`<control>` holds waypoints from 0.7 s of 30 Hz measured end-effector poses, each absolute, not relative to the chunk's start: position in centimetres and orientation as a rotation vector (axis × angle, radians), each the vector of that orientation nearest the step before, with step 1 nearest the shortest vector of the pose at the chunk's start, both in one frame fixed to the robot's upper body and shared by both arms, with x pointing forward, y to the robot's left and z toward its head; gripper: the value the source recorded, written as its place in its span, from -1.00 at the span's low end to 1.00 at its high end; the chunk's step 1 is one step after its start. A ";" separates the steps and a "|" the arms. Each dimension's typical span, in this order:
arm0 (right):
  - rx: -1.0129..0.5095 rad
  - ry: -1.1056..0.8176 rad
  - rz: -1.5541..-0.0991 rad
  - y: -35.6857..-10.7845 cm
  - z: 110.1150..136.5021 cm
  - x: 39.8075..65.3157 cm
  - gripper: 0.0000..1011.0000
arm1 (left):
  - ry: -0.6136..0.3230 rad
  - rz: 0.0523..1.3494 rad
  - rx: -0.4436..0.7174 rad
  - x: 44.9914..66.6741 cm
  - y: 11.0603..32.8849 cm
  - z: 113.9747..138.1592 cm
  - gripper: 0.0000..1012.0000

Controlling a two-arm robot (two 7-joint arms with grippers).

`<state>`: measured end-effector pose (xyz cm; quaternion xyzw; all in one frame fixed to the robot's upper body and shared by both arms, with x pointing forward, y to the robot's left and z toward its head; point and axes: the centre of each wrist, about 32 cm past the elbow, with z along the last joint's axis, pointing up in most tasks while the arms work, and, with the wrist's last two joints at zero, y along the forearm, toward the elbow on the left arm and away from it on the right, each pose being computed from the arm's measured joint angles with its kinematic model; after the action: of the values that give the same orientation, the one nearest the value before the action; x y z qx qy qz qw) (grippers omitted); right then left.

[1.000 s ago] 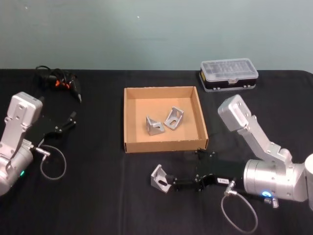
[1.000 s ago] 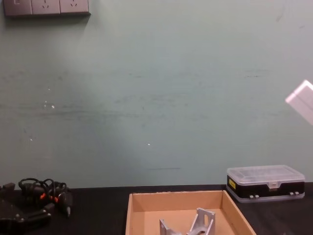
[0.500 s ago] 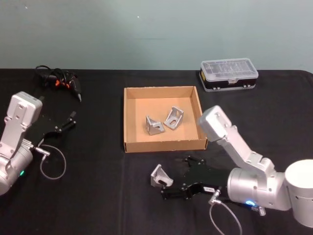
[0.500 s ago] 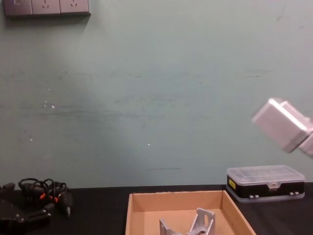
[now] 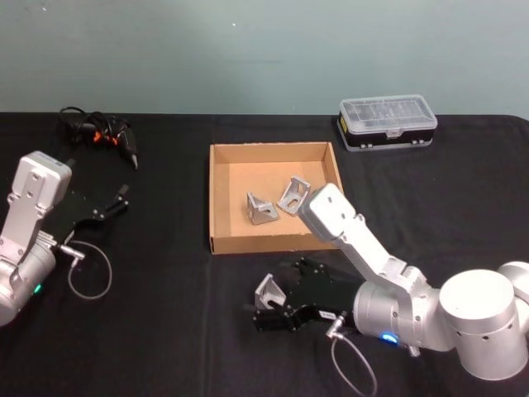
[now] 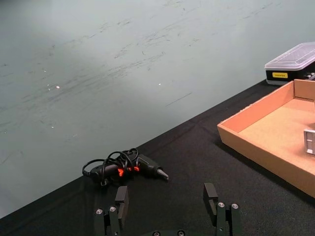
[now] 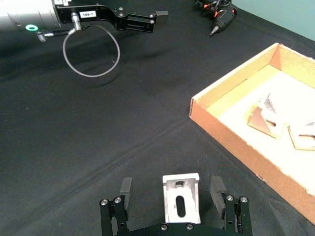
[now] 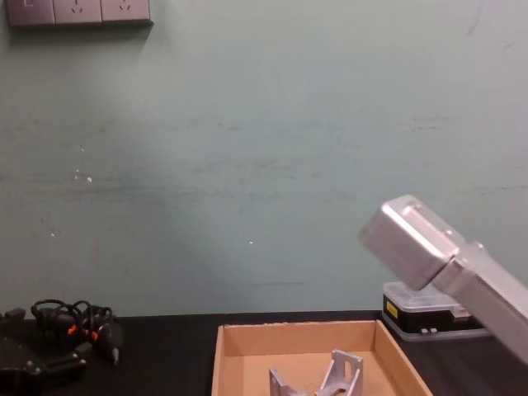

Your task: Use one hand to pick up the angle iron from the table and place it into the box.

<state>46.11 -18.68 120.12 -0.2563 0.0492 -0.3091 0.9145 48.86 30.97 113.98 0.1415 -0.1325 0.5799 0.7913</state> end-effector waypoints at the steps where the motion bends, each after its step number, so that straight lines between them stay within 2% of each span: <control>1: -0.529 0.098 -0.637 -18.6 120.0 46.1 0.98 | -0.285 1.248 0.304 48.9 31.0 114.0 0.98; 11: -0.543 0.094 -0.657 -17.6 119.1 46.8 0.98 | -0.285 1.248 0.304 48.9 31.0 114.0 0.98; 21: -0.541 0.090 -0.656 -17.7 119.2 46.7 0.95 | -0.285 1.248 0.304 48.9 31.0 114.0 0.98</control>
<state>46.74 -17.71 119.18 -0.2625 0.0438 -0.3179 0.9100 48.86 30.97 113.98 0.1415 -0.1325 0.5799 0.7913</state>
